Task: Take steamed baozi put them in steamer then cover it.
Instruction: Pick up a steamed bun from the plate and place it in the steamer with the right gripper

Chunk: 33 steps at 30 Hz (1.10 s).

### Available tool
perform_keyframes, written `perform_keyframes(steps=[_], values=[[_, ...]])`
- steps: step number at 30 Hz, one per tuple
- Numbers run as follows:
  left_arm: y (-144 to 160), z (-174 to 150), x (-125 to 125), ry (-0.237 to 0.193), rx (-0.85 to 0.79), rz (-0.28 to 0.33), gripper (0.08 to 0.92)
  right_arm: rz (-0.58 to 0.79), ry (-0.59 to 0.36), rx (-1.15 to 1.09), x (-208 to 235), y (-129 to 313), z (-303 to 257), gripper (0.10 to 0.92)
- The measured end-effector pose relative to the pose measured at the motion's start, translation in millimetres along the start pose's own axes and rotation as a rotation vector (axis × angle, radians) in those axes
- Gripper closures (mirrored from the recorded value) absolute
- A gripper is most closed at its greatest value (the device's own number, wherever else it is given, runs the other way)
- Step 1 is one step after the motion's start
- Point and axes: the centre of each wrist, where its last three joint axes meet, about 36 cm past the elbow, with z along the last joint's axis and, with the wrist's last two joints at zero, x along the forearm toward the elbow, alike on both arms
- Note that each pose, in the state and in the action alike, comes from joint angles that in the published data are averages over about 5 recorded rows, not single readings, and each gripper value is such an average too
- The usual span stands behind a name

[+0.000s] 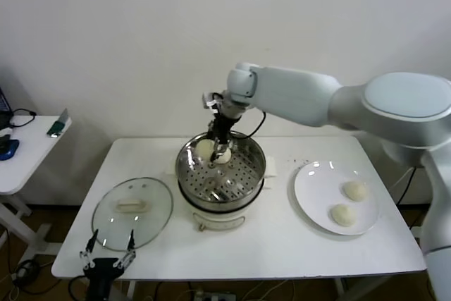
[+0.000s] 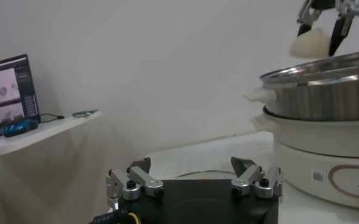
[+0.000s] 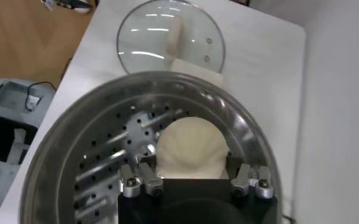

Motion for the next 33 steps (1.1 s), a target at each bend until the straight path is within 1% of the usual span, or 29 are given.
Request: perform_keyframes(steps=[5, 11, 16, 19, 25, 33], values=[[0.7, 1.4, -0.7, 0.003, 0.000, -0.003, 0.177, -0.025, 0.007, -0.003, -23.7, 2.6, -1.8, 0.301], [2.6, 2.6, -3.9, 0.003, -0.004, -0.006, 0.177, -0.039, 0.013, -0.002, -38.5, 4.2, -6.3, 0.293], [2.8, 2.7, -7.3, 0.003, -0.007, -0.006, 0.177, -0.039, 0.023, -0.004, -40.5, 3.9, -6.5, 0.215], [2.5, 2.2, -8.6, 0.002, -0.007, -0.006, 0.177, -0.039, 0.024, -0.004, -39.0, 4.0, -5.9, 0.202], [2.9, 2.1, -9.0, 0.002, -0.008, -0.008, 0.177, -0.032, 0.018, -0.007, -21.1, 4.0, 0.8, 0.199], [3.1, 1.9, -8.6, 0.004, -0.009, -0.011, 0.177, 0.004, 0.026, -0.027, 32.6, 13.1, 34.6, 0.200]])
